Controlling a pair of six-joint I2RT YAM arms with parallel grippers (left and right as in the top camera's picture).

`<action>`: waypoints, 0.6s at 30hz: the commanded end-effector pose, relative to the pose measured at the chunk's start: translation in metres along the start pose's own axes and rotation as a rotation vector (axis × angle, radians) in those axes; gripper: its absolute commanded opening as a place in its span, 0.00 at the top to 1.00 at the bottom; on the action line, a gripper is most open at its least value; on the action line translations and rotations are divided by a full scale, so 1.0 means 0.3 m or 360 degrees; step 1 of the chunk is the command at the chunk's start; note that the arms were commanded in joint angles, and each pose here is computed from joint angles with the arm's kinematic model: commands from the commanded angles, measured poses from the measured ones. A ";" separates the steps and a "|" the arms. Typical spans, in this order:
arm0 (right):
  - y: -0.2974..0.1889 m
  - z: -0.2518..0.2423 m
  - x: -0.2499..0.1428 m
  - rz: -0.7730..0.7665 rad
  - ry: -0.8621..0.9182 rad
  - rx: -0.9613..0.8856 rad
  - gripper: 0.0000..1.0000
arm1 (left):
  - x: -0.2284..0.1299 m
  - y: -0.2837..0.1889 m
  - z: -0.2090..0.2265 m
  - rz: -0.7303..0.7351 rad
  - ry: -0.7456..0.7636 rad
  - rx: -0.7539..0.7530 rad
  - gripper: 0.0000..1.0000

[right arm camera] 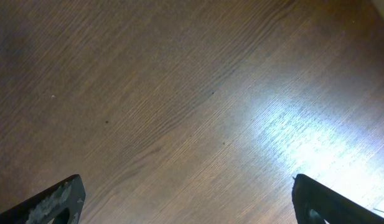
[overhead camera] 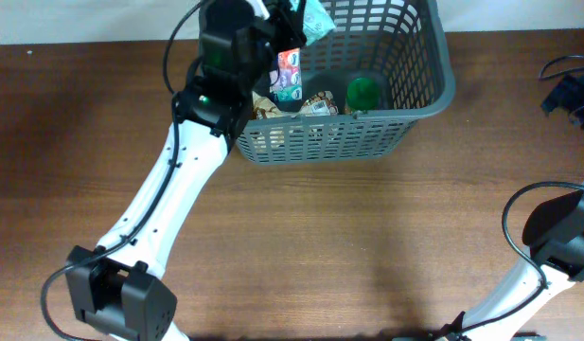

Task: Pack container
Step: 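Lift the green pouch and place it into the basket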

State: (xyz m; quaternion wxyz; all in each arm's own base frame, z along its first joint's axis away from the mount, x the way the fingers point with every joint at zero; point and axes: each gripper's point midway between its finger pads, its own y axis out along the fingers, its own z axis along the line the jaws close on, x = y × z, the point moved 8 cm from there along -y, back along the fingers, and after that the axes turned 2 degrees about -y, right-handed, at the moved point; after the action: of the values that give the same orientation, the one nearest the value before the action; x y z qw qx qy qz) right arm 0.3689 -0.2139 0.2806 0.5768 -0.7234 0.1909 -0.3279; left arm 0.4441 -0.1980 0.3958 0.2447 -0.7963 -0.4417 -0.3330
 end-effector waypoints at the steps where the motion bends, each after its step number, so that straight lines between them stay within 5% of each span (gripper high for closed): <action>1: 0.005 -0.005 0.000 0.0004 0.0019 -0.0006 0.01 | 0.023 0.002 -0.005 0.0002 0.0093 0.0031 0.98; 10: 0.005 -0.005 0.000 0.0004 0.0020 -0.0006 0.01 | -0.135 0.027 0.182 0.0369 0.0382 0.0481 0.98; 18: 0.005 -0.005 0.000 0.0004 0.0020 -0.0006 0.01 | -0.202 0.058 0.249 0.0490 0.0375 0.0559 0.94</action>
State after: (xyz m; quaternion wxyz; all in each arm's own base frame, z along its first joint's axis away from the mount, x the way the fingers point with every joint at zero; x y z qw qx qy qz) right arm 0.3689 -0.2139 0.2806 0.5768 -0.7235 0.1906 -0.3278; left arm 0.4535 -0.1907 0.2954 0.4719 -0.7659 -0.3310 -0.2849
